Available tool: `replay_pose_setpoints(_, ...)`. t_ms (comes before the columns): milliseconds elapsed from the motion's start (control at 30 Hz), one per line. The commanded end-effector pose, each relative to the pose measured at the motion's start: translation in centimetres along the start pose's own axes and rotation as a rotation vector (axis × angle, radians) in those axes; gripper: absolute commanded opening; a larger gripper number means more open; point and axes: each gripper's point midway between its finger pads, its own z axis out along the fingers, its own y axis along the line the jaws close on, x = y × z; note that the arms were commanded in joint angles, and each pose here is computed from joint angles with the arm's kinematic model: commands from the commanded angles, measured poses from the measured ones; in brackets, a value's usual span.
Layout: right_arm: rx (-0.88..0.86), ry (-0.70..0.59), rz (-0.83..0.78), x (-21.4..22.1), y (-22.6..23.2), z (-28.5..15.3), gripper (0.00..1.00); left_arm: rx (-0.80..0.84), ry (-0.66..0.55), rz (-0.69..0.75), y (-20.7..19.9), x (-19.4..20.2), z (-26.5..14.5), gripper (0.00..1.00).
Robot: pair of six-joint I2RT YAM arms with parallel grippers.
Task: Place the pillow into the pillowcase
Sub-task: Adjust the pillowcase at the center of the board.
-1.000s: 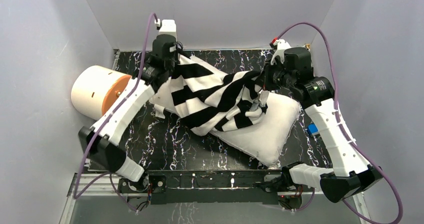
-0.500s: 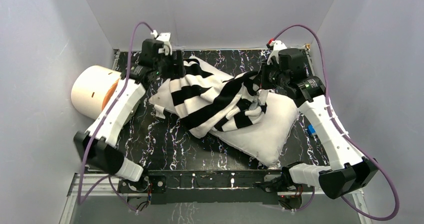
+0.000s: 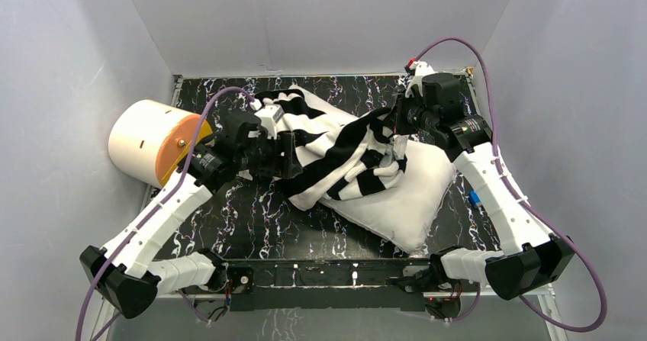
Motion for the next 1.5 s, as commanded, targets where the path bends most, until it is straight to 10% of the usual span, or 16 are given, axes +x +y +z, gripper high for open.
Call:
replay_pose_setpoints(0, -0.036, -0.08, 0.0, -1.7, 0.8, -0.8, 0.0, 0.046, 0.071, -0.054, -1.5, 2.5, 0.9, 0.72)
replay_pose_setpoints(433, -0.065, -0.095, -0.008, -1.7, 1.3, -1.6, 0.0, -0.084, 0.02, -0.109, 1.6, 3.5, 5.6, 0.68)
replay_pose_setpoints(700, -0.094, -0.09, -0.009, -1.4, 1.8, -1.5, 0.0, -0.057, -0.1, -0.1, 0.6, 0.1, 4.9, 0.0)
replay_pose_setpoints(1200, -0.195, -0.051, -0.001, -0.2, 3.2, -0.4, 0.0, -0.398, -0.754, 0.083, 1.7, -21.0, -4.4, 0.0)
replay_pose_setpoints(1467, -0.198, -0.157, 0.051, -3.2, 3.6, 0.6, 0.0, -0.496, -1.065, 0.068, 5.3, -32.2, -2.3, 0.0)
